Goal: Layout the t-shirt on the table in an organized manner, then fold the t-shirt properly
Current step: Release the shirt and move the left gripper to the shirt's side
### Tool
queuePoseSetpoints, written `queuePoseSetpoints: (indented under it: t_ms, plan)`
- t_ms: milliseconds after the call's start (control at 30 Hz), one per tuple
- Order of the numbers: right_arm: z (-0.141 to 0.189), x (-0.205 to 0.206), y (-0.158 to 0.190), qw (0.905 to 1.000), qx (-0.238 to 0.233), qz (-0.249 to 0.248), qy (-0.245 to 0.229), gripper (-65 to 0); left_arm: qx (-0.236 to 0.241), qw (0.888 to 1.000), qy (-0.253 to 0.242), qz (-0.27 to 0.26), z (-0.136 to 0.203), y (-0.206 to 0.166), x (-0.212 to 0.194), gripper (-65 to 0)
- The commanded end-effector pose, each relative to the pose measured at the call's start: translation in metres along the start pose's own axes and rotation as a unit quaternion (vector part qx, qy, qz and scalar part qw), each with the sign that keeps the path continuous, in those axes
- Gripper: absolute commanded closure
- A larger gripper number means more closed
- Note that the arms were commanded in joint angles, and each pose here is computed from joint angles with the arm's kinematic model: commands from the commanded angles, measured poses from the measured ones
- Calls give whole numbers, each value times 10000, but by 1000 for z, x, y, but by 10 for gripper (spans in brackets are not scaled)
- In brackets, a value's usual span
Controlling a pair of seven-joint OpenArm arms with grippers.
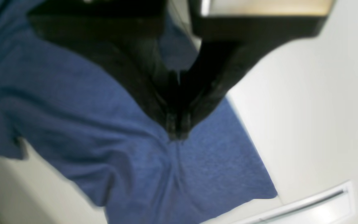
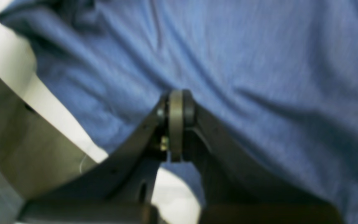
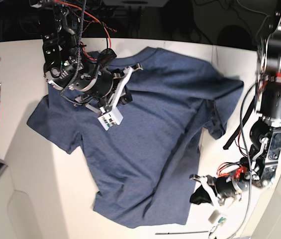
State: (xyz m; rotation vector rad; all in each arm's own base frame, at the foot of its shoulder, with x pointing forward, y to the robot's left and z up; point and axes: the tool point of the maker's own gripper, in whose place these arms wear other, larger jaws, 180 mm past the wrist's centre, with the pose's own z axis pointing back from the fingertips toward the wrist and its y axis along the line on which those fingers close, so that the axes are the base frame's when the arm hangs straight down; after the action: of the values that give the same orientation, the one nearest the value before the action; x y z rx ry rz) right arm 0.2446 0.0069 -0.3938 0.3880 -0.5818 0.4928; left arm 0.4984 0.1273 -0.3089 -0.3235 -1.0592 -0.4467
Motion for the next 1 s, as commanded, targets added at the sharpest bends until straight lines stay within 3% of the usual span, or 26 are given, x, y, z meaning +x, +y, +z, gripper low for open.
queuePoseSetpoints:
  t_ms: [0, 100, 233, 400, 767, 967]
  plan:
    - [2, 4, 4, 9999, 62, -14, -122, 0, 32, 9991, -417, -60, -10, 5, 40, 0]
    - [2, -26, 14, 9997, 110, -143, 184, 0, 201, 9996, -196, -60, -47, 7, 39, 0]
    - [4, -68, 21, 9977, 20, -193, 655, 0, 342, 9984, -227, -401, -65, 6, 34, 0]
    - [8, -99, 31, 9947, 32, -270, 988, 0, 915, 9910, -89, -977, -64, 21, 8, 0]
    - [10, -108, 35, 9937, 70, -314, 1078, 0, 825, 9860, 646, -1294, -49, -5, -117, 0]
    - [13, -105, 6, 9928, -324, 67, 1149, 0, 1126, 9753, 1109, -1541, -27, 26, -145, 0]
